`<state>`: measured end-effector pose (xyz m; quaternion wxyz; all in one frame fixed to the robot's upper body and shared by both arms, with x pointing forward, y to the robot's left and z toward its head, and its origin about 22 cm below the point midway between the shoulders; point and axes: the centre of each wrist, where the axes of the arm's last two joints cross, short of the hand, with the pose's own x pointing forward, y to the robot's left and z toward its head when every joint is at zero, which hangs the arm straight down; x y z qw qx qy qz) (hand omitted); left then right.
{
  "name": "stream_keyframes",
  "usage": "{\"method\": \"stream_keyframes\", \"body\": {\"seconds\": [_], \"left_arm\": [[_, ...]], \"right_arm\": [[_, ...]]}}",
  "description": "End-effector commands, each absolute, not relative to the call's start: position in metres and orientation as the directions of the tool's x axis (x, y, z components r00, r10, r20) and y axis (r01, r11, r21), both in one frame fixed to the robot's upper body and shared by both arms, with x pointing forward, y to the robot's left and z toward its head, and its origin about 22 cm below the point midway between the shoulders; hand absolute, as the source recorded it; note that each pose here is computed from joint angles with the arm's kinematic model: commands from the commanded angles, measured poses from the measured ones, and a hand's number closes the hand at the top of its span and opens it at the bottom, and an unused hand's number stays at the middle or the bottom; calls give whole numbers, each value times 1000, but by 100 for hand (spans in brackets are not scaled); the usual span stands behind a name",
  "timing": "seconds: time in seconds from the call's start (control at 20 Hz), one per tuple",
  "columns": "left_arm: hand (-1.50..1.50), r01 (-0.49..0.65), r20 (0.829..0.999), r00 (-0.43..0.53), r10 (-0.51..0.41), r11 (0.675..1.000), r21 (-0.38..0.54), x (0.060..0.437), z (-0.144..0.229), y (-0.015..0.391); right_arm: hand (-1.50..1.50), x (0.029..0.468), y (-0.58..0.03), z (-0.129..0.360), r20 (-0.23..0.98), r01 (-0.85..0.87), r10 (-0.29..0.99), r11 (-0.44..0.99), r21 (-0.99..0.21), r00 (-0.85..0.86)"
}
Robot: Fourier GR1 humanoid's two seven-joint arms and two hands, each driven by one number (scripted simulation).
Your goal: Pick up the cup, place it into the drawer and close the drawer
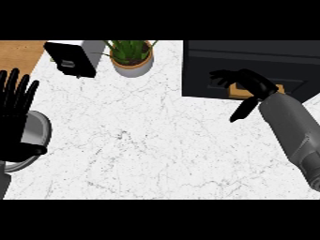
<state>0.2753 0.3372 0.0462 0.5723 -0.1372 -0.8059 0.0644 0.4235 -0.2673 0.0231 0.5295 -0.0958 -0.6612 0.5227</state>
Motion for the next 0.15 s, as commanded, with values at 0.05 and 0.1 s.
{"method": "stream_keyframes", "body": {"seconds": [0.05, 0.1], "left_arm": [[-150, 167, 907, -312, 284, 956, -242, 271, 40, 336], [-150, 135, 905, -311, 291, 956, -261, 278, 38, 332]], "right_arm": [[-150, 432, -296, 47, 561, -328, 770, 468, -820, -303], [-150, 431, -293, 43, 563, -339, 768, 466, -818, -303]]}}
